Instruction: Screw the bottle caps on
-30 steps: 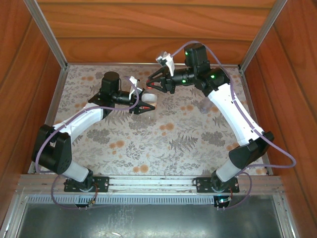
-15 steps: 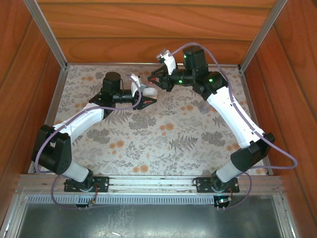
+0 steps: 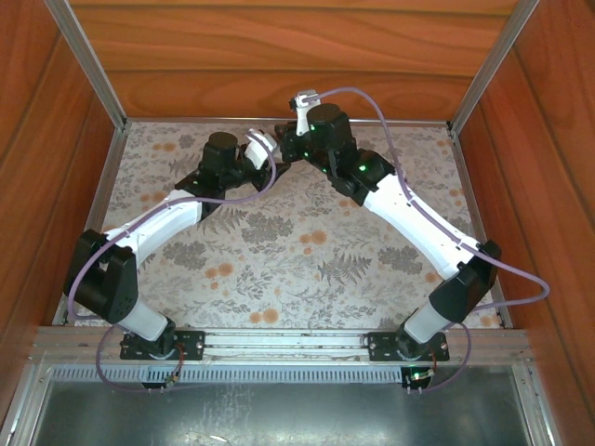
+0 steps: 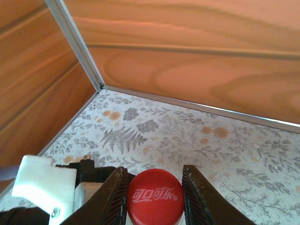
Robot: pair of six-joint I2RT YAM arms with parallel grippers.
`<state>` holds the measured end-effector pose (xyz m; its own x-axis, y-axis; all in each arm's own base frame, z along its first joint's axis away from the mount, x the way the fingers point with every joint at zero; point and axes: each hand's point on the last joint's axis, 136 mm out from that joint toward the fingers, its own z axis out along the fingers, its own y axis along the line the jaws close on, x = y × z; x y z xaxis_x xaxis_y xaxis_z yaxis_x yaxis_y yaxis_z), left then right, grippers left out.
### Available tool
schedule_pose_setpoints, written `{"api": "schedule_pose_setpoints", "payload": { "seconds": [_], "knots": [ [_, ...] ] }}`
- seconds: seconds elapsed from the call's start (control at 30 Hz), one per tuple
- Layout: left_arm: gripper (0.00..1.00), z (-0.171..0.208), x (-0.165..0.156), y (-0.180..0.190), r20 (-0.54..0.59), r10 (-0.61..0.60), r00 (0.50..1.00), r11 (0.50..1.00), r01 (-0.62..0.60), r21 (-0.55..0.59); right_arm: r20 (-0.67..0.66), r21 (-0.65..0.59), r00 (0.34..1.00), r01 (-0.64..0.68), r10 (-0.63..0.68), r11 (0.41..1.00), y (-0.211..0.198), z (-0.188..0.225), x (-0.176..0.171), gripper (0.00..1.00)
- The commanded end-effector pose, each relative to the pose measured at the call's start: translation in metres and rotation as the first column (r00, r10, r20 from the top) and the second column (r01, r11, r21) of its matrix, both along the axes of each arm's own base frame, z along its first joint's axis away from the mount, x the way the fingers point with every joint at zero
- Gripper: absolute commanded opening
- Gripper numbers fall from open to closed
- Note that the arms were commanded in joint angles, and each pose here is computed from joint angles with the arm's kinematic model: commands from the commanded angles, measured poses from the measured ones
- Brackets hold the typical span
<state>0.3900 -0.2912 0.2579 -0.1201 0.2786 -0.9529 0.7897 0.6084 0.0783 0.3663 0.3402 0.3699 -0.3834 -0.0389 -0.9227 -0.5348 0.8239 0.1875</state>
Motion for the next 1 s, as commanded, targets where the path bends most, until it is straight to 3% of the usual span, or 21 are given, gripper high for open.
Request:
{"api": "schedule_pose_setpoints", "payload": {
  "seconds": [0.0,0.13,0.23,0.33,0.5,0.6,0.73,0.97],
  "knots": [
    [0.57,0.042,0.013,0.002,0.121,0.058,0.991,0.997,-0.051,-0.059,-0.074,-0.093,0.997,-0.007,0.000,0.996,0.002,-0.034,-0.006,0.33],
    [0.56,0.032,-0.003,0.001,0.076,-0.065,0.995,0.994,0.072,-0.085,0.020,-0.008,0.981,-0.195,0.195,0.981,0.000,0.006,-0.016,0.49],
    [0.56,0.029,-0.025,0.001,0.049,-0.205,0.978,0.971,0.209,-0.117,0.085,0.072,0.913,-0.406,0.399,0.911,-0.005,0.036,-0.037,0.61],
    [0.56,0.032,-0.052,-0.002,0.045,-0.369,0.928,0.915,0.371,-0.156,0.123,0.068,0.825,-0.561,0.551,0.825,-0.010,0.052,-0.061,0.65],
    [0.56,0.047,-0.097,-0.007,0.066,-0.595,0.801,0.776,0.594,-0.213,0.108,0.012,0.702,-0.709,0.704,0.705,-0.015,0.051,-0.091,0.65],
    [0.56,0.054,-0.108,-0.009,0.064,-0.657,0.751,0.721,0.651,-0.238,0.099,0.007,0.656,-0.753,0.749,0.658,-0.013,0.052,-0.100,0.64],
    [0.56,0.055,-0.111,-0.010,0.072,-0.671,0.738,0.707,0.667,-0.235,0.080,0.030,0.628,-0.777,0.774,0.628,-0.007,0.053,-0.099,0.62],
    [0.56,0.055,-0.116,-0.014,0.071,-0.688,0.722,0.691,0.682,-0.239,0.051,0.021,0.656,-0.754,0.753,0.656,0.001,0.046,-0.081,0.60]
  ]
}}
